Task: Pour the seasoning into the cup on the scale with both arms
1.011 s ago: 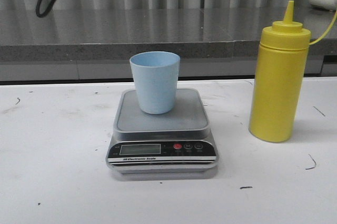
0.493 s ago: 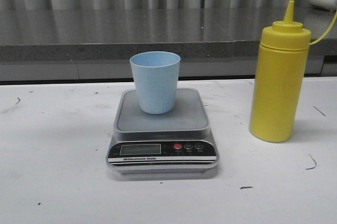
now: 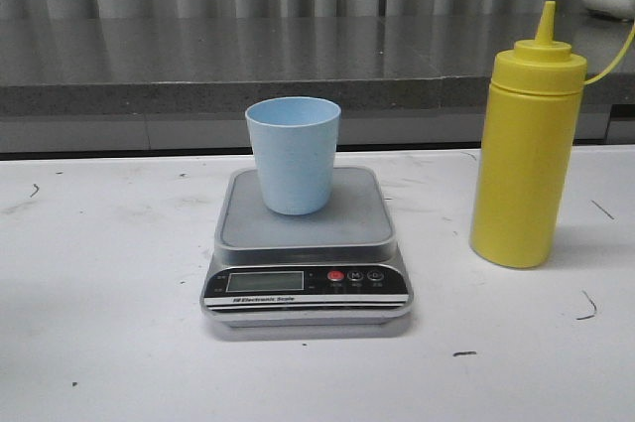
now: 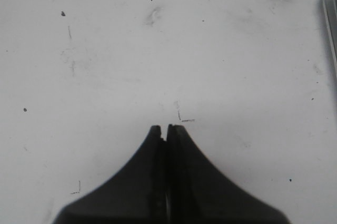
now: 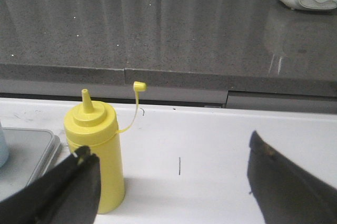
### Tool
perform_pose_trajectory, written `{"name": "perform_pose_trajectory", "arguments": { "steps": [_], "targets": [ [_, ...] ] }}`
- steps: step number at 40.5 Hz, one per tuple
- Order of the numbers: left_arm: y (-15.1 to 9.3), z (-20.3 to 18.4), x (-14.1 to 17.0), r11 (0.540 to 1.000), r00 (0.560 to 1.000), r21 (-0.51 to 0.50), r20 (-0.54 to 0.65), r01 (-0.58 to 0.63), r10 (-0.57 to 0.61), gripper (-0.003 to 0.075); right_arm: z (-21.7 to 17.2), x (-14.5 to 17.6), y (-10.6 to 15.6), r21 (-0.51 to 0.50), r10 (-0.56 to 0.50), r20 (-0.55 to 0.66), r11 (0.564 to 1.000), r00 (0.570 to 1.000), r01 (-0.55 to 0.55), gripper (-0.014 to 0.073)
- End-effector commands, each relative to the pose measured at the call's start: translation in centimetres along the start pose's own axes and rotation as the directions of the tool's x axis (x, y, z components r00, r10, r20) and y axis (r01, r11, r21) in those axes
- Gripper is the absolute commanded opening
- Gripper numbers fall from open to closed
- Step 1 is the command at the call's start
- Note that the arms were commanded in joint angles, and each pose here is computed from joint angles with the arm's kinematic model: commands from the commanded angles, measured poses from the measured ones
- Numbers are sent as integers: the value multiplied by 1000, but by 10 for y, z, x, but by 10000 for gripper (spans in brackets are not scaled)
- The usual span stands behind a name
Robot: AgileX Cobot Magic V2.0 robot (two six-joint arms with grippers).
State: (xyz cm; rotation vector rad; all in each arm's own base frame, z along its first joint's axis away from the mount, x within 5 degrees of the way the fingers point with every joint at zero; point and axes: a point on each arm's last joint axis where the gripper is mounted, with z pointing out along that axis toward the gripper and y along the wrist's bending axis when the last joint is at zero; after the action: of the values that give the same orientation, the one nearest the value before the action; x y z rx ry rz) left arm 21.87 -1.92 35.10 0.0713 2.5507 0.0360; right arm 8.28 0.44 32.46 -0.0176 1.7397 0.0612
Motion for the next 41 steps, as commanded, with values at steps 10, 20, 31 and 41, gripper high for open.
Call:
{"name": "perform_pose_trajectory", "arguments": {
  "steps": [10,20,31,41],
  "targets": [
    [4,-37,65,997,872,60,486,37,-62,-20,-1,-15,0,-2,-6,87,1000,996,6,592],
    [5,-43,136,996,695,87,714,23,-79,-20,-1,-15,0,-2,-6,87,1000,996,6,592],
    [7,-58,178,995,452,104,887,6,-95,-20,-1,-15,0,-2,-6,87,1000,996,6,592],
    [7,-56,182,995,447,104,890,6,-96,-20,-1,-16,1,-5,3,95,1000,995,-2,592]
  ]
}}
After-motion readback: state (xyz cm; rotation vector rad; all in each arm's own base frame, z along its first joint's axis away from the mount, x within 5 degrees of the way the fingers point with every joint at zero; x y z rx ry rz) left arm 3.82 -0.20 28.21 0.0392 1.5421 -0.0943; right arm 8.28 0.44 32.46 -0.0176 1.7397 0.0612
